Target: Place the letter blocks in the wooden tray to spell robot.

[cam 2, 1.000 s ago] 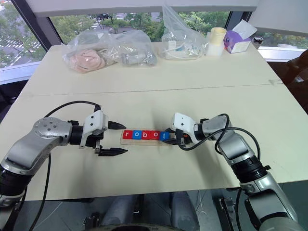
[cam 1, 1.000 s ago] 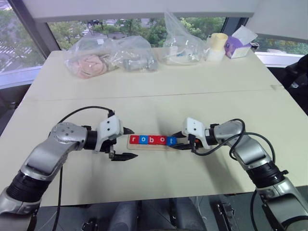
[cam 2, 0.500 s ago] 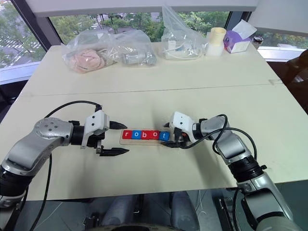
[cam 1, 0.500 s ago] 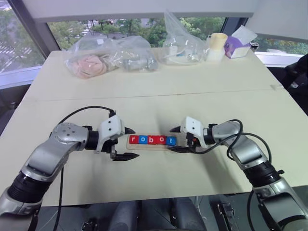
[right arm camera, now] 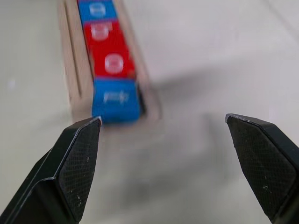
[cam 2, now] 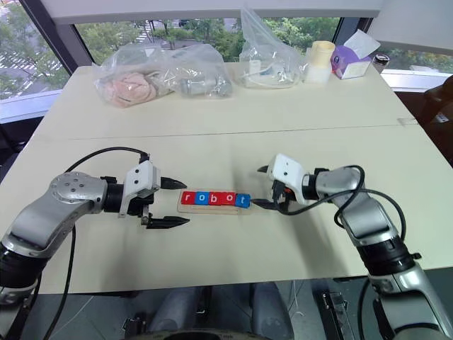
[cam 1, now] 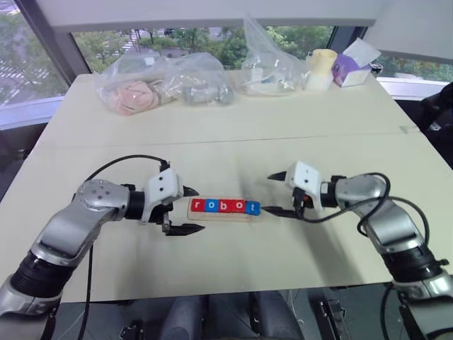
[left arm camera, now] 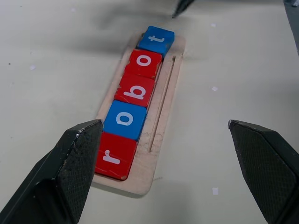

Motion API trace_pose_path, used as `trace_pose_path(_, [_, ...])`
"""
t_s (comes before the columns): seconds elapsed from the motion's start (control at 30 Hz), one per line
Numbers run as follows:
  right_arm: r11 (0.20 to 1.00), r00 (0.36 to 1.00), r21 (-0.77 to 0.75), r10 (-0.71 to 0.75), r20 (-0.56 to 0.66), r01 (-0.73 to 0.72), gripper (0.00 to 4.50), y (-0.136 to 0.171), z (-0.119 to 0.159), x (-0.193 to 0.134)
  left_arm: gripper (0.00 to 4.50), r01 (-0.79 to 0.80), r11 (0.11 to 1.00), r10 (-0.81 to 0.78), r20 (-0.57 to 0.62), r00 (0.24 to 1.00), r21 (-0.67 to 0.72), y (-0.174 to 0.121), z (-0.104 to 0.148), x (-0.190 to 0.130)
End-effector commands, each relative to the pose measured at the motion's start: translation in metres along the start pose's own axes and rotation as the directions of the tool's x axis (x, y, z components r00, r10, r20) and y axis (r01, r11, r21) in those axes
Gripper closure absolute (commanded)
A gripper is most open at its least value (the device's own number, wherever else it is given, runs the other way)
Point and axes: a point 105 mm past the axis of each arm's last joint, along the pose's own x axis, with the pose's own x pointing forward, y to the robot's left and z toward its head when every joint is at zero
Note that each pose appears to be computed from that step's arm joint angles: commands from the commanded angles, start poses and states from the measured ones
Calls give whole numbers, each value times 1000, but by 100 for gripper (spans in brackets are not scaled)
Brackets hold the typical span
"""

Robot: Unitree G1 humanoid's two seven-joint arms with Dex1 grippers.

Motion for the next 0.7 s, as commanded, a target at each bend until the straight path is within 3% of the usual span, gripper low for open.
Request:
trace_pose_path(0.03, [997, 998, -59, -52, 21, 53, 13, -8, 9, -1, 0, -5, 999, 4, 24, 1000, 37, 3, 9, -4])
trace_pose_path(0.7, [992, 993, -59, -105, 48, 107, 13, -19, 8, 15, 0, -3, 1000, 2, 27, 1000, 23, -4, 10, -3])
